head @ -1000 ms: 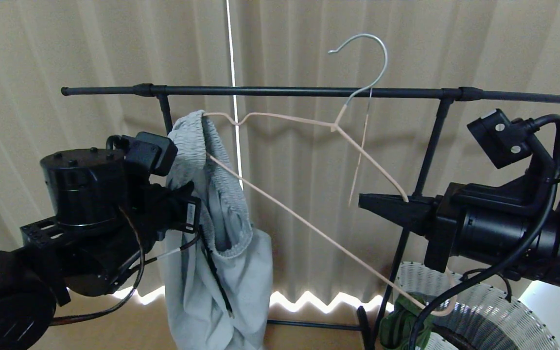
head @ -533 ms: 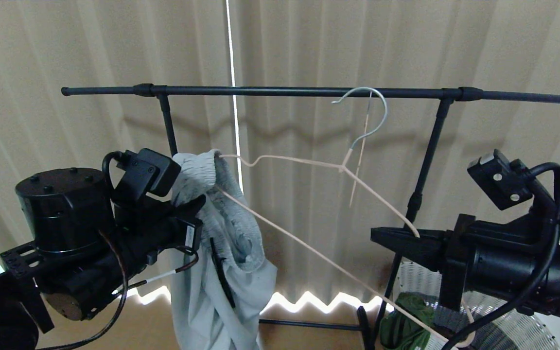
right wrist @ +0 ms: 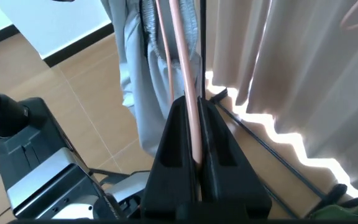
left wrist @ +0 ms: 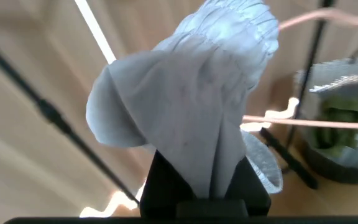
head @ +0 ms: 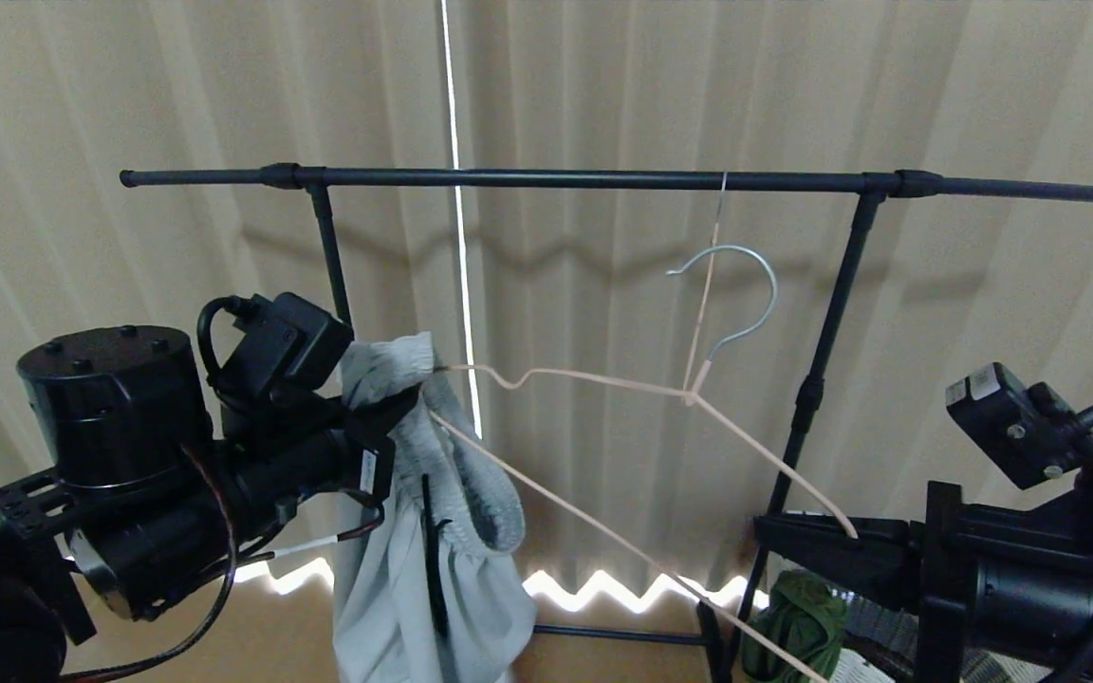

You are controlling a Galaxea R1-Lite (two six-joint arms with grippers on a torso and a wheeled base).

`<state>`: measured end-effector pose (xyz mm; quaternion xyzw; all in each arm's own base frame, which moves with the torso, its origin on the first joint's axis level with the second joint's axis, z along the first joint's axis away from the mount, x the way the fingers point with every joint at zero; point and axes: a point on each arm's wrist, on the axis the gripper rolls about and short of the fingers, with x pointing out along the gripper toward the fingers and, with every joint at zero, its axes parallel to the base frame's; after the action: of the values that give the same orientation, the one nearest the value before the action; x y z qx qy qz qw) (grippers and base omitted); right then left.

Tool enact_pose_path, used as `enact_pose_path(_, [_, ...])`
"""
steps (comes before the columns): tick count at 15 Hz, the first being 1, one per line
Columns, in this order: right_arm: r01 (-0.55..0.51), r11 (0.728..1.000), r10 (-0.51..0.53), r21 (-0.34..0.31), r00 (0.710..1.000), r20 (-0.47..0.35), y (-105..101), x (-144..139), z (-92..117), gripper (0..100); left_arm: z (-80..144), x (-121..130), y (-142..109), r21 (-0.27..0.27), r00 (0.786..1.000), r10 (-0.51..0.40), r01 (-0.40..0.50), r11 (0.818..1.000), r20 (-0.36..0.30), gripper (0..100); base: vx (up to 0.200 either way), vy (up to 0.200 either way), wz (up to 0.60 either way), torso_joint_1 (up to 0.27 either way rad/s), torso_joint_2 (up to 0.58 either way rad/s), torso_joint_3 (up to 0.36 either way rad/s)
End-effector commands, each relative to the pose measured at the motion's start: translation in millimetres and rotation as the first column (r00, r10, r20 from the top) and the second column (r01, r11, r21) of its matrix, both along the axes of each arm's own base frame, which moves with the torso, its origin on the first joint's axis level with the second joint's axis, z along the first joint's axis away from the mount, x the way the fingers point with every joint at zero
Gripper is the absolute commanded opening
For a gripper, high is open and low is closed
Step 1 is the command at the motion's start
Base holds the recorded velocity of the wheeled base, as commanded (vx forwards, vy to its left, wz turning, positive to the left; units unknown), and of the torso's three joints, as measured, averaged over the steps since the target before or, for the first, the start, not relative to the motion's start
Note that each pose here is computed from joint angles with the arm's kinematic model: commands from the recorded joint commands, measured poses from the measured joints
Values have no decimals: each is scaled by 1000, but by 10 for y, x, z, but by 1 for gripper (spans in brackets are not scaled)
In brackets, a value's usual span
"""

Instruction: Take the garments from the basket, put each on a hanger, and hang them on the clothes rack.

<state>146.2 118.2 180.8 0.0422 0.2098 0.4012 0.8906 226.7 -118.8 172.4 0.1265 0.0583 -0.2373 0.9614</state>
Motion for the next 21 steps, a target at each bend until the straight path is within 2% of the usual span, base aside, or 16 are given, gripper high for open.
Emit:
enact_pose_path(1, [-3,1000,3,-6,1000,-8,9,10,-22,0,22,-18,-5,-5,1000,-24,24,1000,7,0,0,0,0,0,0,0])
enact_pose_path(4, [-3,1000,2,-26,999,-36,50,64,-87,0,64,-87,1,-25,992,-124,124,992,17,0,0,0,0,0,0,0])
enact_pose_path(5, [-3,999,1,-36,999,-49,63,80,-120,0,74,-129,11,-29,985,-173,173,984,21,0,0,0,0,0,0,0])
enact_pose_path(8, [-9,999,5,-53,997,-72,49,61,-177,0,77,-150,10,-35,975,-220,221,975,21,0,0,0,0,0,0,0])
enact_pose_path(10, [-13,997,4,-78,994,-107,37,45,-216,0,81,-158,-1,-44,959,-282,282,958,21,0,0,0,0,0,0,0])
enact_pose_path(12, [-42,996,31,-80,991,-132,38,30,-235,0,83,-180,-49,-55,932,-362,363,930,18,0,0,0,0,0,0,0])
enact_pose_path(19, [-44,995,31,-88,989,-145,108,121,-261,0,15,-270,-217,-62,871,-492,490,869,-10,0,0,0,0,0,0,0])
enact_pose_path(21, [-38,996,27,-78,991,-131,109,128,-219,0,-39,-284,-198,-57,873,-487,485,873,-30,0,0,0,0,0,0,0])
